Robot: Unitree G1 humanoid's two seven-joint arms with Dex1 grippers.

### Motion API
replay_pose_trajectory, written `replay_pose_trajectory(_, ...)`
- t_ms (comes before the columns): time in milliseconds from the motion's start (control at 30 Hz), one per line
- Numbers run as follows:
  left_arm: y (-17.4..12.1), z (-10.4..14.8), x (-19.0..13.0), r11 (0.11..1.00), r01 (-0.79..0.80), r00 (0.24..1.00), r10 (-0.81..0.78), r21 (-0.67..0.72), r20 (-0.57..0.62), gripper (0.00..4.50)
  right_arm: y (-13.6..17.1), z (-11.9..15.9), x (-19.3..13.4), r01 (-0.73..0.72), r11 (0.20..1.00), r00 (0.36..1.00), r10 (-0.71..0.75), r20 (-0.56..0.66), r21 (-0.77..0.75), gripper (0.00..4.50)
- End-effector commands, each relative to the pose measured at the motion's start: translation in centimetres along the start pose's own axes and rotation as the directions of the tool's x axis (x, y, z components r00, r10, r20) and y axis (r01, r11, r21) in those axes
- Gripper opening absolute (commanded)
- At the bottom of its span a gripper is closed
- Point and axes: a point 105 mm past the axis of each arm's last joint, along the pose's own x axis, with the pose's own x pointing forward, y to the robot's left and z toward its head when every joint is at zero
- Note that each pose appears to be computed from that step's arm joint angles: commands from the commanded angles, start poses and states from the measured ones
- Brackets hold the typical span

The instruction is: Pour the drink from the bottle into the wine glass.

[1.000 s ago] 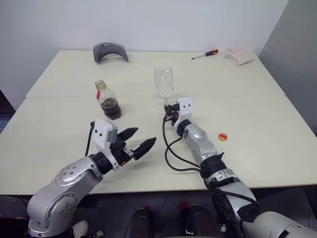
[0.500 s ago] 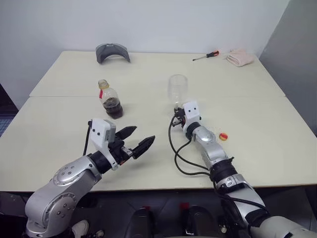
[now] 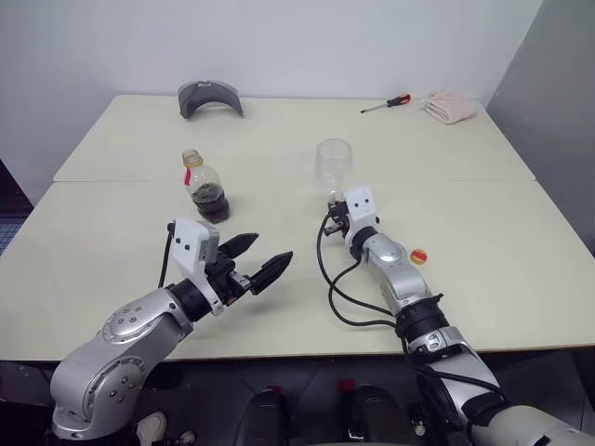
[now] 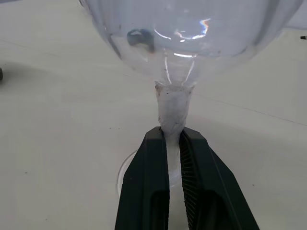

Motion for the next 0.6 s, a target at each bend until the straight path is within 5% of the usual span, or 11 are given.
replay_pose_trajectory(33, -0.4, 0.9, -0.6, 0.999, 0.010, 0.999, -0.011, 0.034, 0.030, 4.50, 2.1, 1.3, 0.2, -0.083, 0.996, 0.996, 0.082, 0.045, 0.030, 0.13)
replay_pose_trajectory(333, -0.1, 1.0, -1.5, 0.999, -0.029, 0.999, 0.029, 0.021, 0.035, 4.50, 5.9, 4.6, 2.4, -0.194, 0.978, 0.974, 0.182, 0.138, 0.077, 0.13)
replay_pose_trajectory(600, 0.6, 0.9, -2.9, 0.993, -0.121, 0.991, 0.120, 0.016, 0.053, 4.50, 8.3, 3.6, 2.5, -0.253, 0.965, 0.961, 0.243, 0.128, 0.067, 0.13)
